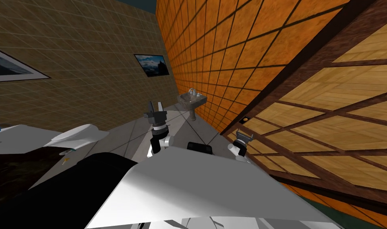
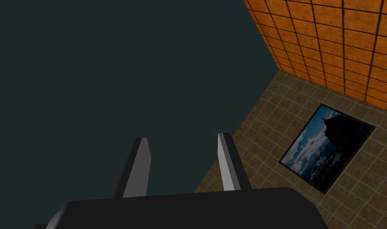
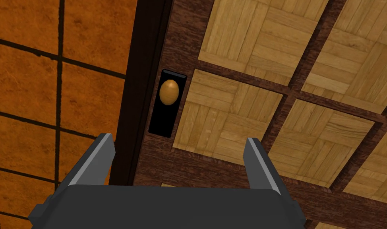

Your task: Pull the door open

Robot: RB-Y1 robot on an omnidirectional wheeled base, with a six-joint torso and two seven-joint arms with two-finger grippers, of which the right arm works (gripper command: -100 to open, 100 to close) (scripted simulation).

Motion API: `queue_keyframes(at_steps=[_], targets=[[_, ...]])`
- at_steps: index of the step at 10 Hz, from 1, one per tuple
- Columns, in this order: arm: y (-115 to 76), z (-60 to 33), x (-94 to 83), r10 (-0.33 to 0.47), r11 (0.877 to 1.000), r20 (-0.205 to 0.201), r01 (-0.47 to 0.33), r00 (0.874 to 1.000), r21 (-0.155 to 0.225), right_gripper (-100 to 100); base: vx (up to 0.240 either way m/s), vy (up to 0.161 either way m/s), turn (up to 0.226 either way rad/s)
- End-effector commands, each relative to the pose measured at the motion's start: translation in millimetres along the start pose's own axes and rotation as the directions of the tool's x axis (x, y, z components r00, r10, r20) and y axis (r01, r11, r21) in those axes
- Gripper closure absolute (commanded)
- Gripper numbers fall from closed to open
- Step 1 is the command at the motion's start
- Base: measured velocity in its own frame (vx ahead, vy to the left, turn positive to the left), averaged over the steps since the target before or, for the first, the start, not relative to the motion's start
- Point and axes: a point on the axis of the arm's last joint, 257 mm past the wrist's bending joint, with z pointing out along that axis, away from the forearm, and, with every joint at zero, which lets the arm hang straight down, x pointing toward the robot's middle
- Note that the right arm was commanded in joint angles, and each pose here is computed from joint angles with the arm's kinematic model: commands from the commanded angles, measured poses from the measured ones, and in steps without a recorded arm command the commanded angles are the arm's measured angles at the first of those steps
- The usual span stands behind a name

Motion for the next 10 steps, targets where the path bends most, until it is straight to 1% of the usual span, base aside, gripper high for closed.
queue_keyframes(at_steps=[1,2,3,4,6,7,9,10], targets=[[6.4,-1.0,-9.9,0.030,0.999,0.024,-0.029,0.999,-0.023,-100,0.087,-0.054,0.147],[10.4,-0.8,-14.9,0.048,0.998,0.035,-0.047,0.998,-0.038,-100,0.080,-0.071,0.110],[10.6,-1.2,-15.7,0.047,0.998,0.037,-0.046,0.998,-0.038,-100,0.045,-0.046,0.026],[14.2,-1.6,-20.6,0.062,0.997,0.048,-0.060,0.997,-0.051,-100,0.036,-0.029,0.048],[21.6,-2.5,-30.0,0.092,0.993,0.069,-0.087,0.993,-0.079,-100,0.057,-0.041,0.123],[21.6,-2.6,-30.2,0.092,0.993,0.069,-0.086,0.993,-0.079,-100,0.041,-0.036,0.025],[29.1,-4.2,-39.2,0.121,0.988,0.088,-0.111,0.989,-0.108,-100,0.043,-0.041,0.083],[29.1,-4.2,-39.2,0.121,0.988,0.088,-0.111,0.989,-0.108,-100,0.032,-0.035,0.033]])
